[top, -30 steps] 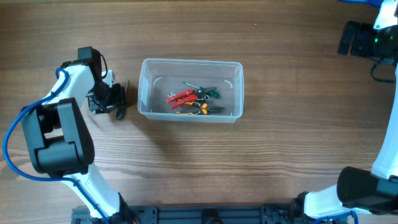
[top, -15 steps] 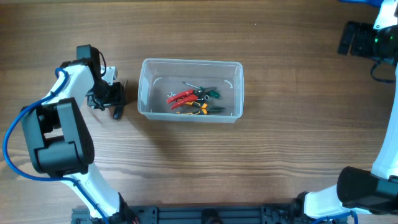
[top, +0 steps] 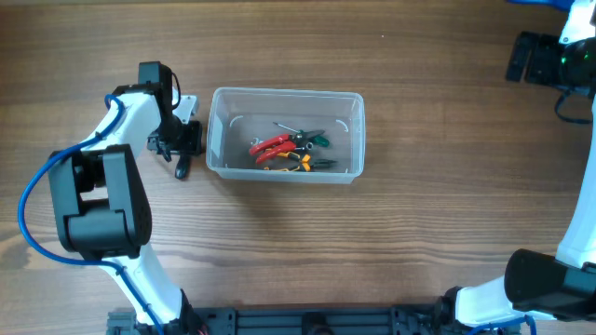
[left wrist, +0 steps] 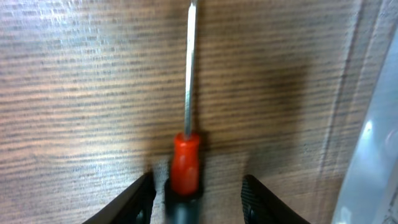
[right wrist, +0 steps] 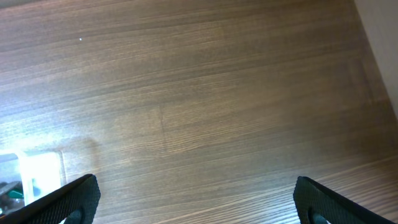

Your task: Pack container

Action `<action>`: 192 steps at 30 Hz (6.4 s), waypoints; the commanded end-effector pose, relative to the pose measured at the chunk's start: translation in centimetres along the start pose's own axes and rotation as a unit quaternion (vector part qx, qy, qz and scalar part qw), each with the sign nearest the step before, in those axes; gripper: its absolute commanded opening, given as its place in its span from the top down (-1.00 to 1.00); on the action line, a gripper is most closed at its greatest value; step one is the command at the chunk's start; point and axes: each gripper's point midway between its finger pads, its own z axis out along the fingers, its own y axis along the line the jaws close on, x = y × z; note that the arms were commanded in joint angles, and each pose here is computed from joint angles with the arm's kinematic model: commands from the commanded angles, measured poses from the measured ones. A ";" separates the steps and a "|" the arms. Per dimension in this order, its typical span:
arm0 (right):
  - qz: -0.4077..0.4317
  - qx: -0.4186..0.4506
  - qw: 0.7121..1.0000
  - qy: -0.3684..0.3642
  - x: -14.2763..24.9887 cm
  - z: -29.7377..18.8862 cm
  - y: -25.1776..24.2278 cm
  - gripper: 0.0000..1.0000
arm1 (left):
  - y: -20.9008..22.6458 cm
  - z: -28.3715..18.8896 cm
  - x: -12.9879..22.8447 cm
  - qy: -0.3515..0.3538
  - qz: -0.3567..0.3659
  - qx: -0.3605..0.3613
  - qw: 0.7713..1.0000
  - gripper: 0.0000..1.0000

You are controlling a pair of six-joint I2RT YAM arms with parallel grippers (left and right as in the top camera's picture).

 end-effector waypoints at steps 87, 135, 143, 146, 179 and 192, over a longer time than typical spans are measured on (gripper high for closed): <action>0.002 -0.003 1.000 0.001 0.0 0.2 0.2 -0.99 | -24.4 -18.4 -0.2 -0.136 0.606 0.153 0.769 0.92; 0.002 -0.003 1.000 0.001 0.0 0.2 0.2 -1.00 | -20.2 -4.6 -0.9 0.052 0.520 0.130 0.843 -0.11; 0.002 -0.003 1.000 0.001 0.0 0.2 0.2 -1.00 | -20.5 -9.3 -1.2 0.000 0.529 0.115 0.841 -0.54; 0.002 -0.003 1.000 0.001 0.0 0.2 0.2 -0.99 | -20.3 -10.8 -1.4 -0.018 0.531 0.104 0.841 -0.75; 0.002 -0.003 1.000 0.001 0.0 0.2 0.2 -0.99 | 2.8 -19.3 -9.0 -0.205 -0.152 0.016 0.967 -0.99; -0.005 -0.009 0.999 -0.046 -0.2 -3.8 0.9 -0.99 | 2.8 -19.3 -9.0 -0.205 -0.152 0.017 0.967 -1.00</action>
